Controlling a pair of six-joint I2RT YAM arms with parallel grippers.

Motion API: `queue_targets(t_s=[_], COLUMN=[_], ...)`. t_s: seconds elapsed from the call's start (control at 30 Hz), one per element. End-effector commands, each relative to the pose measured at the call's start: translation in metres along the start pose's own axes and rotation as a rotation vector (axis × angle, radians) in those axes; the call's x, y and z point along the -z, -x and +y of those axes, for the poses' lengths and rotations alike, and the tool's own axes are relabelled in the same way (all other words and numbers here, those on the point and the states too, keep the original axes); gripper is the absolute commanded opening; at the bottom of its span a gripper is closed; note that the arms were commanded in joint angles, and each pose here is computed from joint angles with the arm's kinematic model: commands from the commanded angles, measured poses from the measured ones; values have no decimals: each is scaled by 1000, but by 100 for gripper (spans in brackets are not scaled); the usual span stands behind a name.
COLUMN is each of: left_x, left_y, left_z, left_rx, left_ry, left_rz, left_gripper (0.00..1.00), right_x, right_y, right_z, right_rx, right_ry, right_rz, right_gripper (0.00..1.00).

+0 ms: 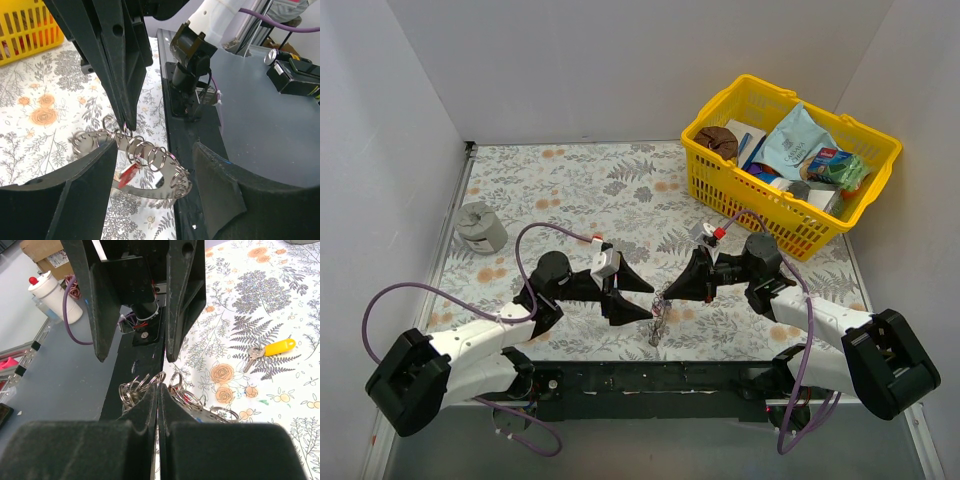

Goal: Put the keys on the keyring

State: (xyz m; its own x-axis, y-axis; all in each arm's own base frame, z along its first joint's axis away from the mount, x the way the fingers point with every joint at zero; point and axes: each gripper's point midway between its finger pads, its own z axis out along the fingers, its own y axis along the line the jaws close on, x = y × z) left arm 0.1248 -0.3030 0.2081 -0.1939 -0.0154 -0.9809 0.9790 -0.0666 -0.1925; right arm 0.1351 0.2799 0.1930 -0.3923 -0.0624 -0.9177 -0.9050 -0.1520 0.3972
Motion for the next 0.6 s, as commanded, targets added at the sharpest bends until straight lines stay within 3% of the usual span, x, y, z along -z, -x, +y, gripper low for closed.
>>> queue_targets(t_s=[0.0, 0.23, 0.57], left_x=[0, -3, -4], left_y=[-10, -8, -11], left_z=[-3, 0, 0], left_rx=[9, -11, -19], left_ry=[-29, -28, -47], left_rz=[15, 1, 5], left_gripper=[61, 49, 45], right_x=[-1, -1, 0], right_y=[13, 12, 11], right_z=[6, 8, 13], right_rx=[81, 80, 80], right_ry=[27, 38, 56], right_rz=[-28, -25, -26], right_gripper=[1, 1, 1])
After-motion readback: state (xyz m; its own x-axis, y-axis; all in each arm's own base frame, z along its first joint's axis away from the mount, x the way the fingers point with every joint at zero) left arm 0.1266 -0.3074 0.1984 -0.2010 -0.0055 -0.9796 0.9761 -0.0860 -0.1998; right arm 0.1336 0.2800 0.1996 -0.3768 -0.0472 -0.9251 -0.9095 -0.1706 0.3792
